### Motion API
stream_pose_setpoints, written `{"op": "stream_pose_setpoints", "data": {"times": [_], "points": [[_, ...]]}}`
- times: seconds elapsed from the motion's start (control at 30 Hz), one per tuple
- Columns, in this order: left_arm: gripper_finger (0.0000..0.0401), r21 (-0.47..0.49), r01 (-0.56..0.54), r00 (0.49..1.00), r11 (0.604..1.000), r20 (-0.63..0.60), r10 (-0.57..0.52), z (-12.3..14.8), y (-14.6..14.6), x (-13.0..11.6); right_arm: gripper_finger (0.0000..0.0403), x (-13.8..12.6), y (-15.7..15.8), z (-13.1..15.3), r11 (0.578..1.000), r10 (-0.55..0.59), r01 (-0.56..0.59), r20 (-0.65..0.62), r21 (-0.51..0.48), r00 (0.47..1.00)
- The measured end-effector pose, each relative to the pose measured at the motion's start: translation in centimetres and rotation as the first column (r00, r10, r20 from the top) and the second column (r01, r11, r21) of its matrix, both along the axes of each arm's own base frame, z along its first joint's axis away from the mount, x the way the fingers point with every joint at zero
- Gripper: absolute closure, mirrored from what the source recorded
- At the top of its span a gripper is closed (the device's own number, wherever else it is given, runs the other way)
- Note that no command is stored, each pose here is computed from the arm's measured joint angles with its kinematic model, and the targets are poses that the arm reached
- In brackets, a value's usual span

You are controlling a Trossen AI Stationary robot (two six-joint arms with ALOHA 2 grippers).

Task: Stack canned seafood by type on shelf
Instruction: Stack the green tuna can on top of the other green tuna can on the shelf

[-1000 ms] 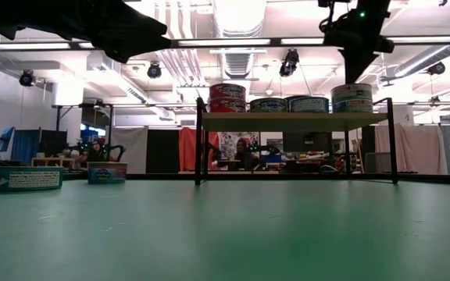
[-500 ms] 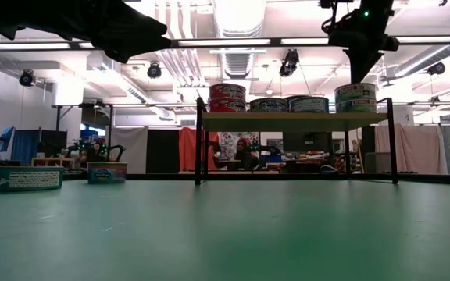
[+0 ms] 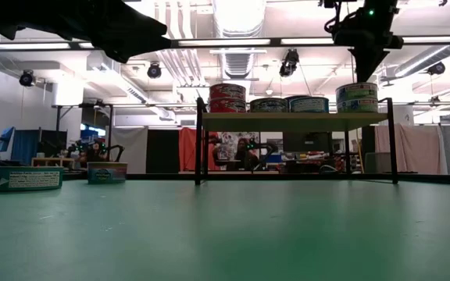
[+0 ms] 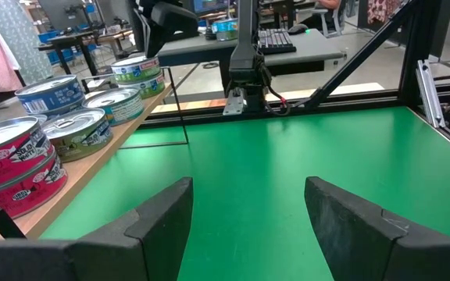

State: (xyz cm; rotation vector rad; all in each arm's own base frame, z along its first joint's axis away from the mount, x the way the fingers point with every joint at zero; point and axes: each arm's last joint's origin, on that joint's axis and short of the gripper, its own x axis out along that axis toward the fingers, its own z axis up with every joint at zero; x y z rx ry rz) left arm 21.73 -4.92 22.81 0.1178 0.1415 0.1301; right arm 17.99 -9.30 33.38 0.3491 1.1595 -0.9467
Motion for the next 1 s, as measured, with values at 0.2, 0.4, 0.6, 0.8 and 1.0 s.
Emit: {"op": "stream_pose_setpoints", "data": {"times": [0.2, 0.4, 0.6, 0.8, 1.0], "points": [[0.0170, 0.000, 0.000, 1.000, 1.000, 0.000, 0.000, 0.00, 0.00, 0.00, 0.0394, -0.08, -0.04, 0.01, 1.000, 0.010, -0.011, -0.024, -0.023, 1.000], [0.0170, 0.000, 0.000, 1.000, 1.000, 0.000, 0.000, 0.01, 0.00, 0.00, 0.0394, -0.09, -0.06, 0.02, 0.999, 0.022, -0.023, -0.035, -0.030, 0.999], [0.0170, 0.000, 0.000, 1.000, 1.000, 0.000, 0.000, 0.01, 0.00, 0.00, 0.0394, -0.10, -0.12, 0.03, 0.998, 0.021, -0.023, -0.048, -0.050, 0.999], [0.0170, 0.000, 0.000, 1.000, 1.000, 0.000, 0.000, 0.00, 0.01, 0.00, 0.0394, -0.24, -0.15, 0.16, 0.997, 0.013, -0.018, -0.055, -0.080, 0.998], [0.0170, 0.000, 0.000, 1.000, 1.000, 0.000, 0.000, 0.01, 0.00, 0.00, 0.0394, -0.53, -0.02, 0.50, 0.996, 0.000, -0.003, -0.034, -0.086, 0.999]]}}
